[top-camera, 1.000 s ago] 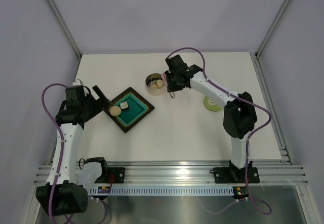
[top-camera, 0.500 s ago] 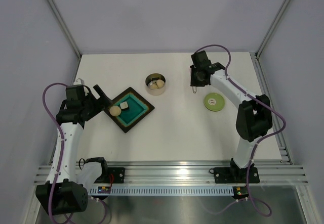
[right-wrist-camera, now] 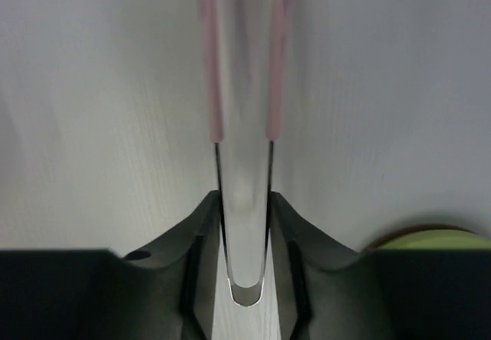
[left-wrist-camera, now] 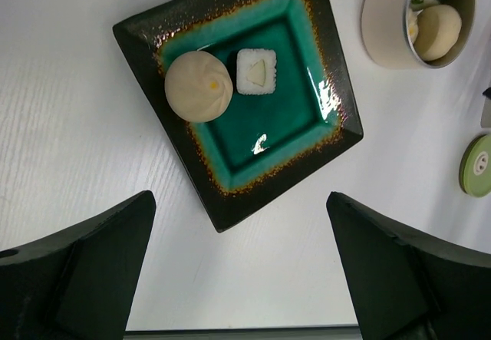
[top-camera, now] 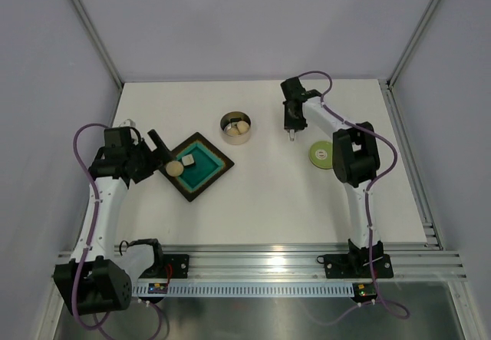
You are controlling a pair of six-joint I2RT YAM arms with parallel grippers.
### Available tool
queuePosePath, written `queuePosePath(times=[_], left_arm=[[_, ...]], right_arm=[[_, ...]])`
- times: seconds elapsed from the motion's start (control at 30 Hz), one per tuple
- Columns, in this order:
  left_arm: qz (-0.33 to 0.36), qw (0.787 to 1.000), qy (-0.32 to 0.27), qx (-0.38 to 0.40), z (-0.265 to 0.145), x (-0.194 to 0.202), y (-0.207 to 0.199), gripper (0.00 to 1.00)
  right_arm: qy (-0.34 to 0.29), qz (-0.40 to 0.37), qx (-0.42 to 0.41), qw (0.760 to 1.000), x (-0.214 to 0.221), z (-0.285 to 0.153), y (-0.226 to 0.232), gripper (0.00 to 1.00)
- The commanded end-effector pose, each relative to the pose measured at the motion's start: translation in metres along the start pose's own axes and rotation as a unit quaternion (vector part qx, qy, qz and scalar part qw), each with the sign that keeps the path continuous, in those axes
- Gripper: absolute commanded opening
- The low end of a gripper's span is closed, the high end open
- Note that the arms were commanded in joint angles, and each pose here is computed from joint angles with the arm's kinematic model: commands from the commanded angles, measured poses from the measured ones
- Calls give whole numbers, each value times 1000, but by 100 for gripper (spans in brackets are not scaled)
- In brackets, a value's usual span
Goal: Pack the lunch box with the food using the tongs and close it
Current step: Place the clamp at the center of the board.
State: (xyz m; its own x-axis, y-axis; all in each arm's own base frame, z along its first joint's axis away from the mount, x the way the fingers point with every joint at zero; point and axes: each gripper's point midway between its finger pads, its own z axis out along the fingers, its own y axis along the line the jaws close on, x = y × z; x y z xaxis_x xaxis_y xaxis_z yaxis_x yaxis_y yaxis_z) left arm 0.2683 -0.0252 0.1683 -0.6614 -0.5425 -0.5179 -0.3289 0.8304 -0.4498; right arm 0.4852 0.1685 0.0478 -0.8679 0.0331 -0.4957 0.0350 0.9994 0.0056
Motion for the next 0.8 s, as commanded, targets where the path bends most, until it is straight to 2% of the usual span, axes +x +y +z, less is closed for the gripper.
queuePosePath(times=[0.0,0.03,0.07,0.13,0.27,0.43,0.5,0.53,0.6,0.67,0.77], left_arm=[[14,999,5,38,0,-8,-17,99],[13,999,3,44,-1,-9,-20,99],[11,999,0,48,-1,-11,-22,99],[14,998,-3,55,-2,-14,-26,99],[14,999,-1,51,-2,-14,-25,99],[16,998,-6,55,-4,-19,-29,99],[18,998,-11,59,-6,-23,-32,99],[18,998,-12,61,-6,-23,-33,99],[15,997,-4,78,-4,-20,-38,99],[9,996,-1,91,-3,-19,-43,99],[12,995,3,95,-2,-16,-45,99]], right_arm=[[-27,-13,-5,1000,-28,-7,7,40],[-29,-14,-4,999,-30,-8,6,51],[-35,-14,0,999,-33,-13,5,70],[-52,-10,4,999,-42,-23,3,80],[-104,16,6,994,-61,-69,-16,83],[-141,88,15,986,-53,-106,-62,84],[-131,131,26,982,-28,-110,-95,84],[-110,146,43,982,-3,-100,-112,84],[-118,216,44,968,7,-109,-146,84],[-104,252,14,962,31,-101,-154,83],[-75,288,35,954,58,-88,-180,77]])
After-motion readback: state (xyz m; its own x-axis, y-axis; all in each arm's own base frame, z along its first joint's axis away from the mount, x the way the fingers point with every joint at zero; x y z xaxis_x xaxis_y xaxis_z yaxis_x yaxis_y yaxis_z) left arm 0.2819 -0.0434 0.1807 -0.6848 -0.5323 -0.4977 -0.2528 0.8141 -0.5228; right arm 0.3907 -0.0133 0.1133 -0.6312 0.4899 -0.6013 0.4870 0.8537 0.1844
